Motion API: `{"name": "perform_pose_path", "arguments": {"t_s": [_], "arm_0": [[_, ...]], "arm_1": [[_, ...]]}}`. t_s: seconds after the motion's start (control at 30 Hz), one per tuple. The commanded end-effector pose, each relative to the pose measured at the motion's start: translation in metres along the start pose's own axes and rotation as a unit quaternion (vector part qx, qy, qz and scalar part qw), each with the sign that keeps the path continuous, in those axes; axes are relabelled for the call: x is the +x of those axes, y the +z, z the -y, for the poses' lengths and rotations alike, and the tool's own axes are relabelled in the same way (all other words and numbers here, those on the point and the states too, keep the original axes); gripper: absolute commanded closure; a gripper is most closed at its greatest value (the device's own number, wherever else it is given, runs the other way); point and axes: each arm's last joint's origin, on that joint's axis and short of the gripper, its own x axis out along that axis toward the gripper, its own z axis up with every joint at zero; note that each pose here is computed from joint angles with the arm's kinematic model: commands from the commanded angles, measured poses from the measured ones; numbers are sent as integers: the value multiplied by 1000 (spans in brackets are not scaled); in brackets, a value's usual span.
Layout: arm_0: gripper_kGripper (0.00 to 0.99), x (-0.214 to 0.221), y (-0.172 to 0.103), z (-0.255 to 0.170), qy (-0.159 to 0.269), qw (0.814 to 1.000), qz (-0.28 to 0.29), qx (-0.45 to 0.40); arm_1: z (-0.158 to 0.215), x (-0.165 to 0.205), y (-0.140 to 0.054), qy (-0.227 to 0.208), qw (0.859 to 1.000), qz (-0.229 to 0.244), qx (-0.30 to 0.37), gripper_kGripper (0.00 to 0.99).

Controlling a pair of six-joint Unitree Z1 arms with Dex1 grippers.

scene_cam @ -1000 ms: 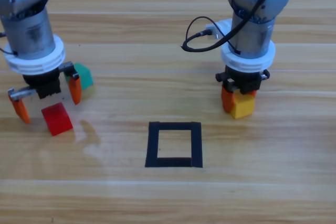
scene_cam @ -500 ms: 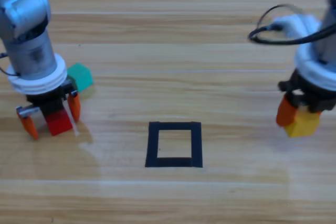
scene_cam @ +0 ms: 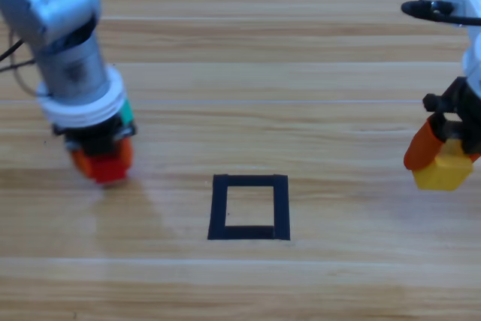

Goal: Stack the blocks in the rectangular block: red at the bottom, yellow in the middle, green on top

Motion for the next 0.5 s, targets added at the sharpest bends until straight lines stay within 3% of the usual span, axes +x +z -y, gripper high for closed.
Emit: {"name": "perform_pose_path", "arguments": {"t_s": [0.03,0.27,0.5], "arm_0": [[875,-19,-59,72,-14,985,18,169],[875,-9,-107,111,-13,968,20,248],[873,-7,-113,121,-14,968,17,249]], "arm_1": [[-2,36,17,-34,999,-13,17,978],[-14,44,20,-64,998,-6,19,978],[-48,44,29,-89,996,-14,11,978]]}}
